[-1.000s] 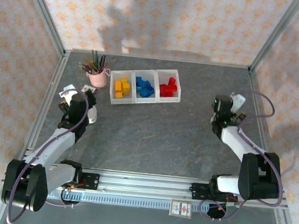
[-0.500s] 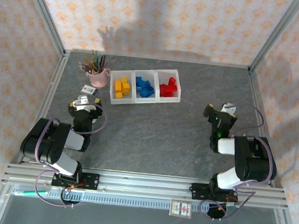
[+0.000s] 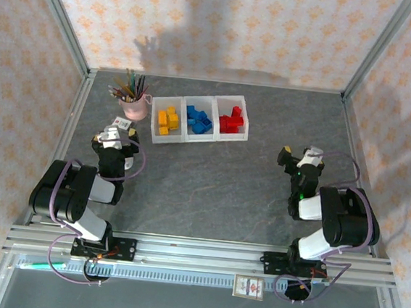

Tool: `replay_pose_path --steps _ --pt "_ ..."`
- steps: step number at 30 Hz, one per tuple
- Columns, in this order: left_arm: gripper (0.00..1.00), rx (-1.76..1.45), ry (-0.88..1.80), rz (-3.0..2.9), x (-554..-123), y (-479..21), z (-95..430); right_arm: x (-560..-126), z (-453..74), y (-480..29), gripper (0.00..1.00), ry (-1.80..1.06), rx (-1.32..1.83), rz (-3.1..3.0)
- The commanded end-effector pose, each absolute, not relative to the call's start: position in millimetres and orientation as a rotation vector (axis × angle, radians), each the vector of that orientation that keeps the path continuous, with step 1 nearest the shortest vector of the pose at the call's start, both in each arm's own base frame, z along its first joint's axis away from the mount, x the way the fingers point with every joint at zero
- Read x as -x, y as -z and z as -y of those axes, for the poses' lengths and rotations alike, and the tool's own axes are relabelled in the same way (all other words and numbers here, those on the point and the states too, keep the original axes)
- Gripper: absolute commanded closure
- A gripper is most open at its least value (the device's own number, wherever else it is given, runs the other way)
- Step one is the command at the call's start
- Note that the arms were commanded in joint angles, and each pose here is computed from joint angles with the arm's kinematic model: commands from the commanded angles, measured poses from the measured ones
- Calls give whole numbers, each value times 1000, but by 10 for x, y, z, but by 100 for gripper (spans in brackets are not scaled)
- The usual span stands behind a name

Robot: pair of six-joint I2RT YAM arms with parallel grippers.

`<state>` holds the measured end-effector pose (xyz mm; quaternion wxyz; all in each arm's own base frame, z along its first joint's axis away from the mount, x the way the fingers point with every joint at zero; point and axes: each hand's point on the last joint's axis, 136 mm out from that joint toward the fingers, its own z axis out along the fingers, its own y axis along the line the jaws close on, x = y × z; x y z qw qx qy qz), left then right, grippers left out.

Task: Sort the legos into containers by color
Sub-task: Reset both arms

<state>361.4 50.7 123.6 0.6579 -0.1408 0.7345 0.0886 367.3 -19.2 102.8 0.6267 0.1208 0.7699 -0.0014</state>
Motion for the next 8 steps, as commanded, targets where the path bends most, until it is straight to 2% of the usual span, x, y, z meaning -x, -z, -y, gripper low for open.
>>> replay_pose_path --steps 1,8 --pt "0 314 -172 -1619 -3654 -1353 -490 -3746 203 -1235 0 3 -266 -1695" --pt "0 307 -168 -1623 -3661 -1349 -477 -3745 178 -1238 0 -10 -251 -1696"
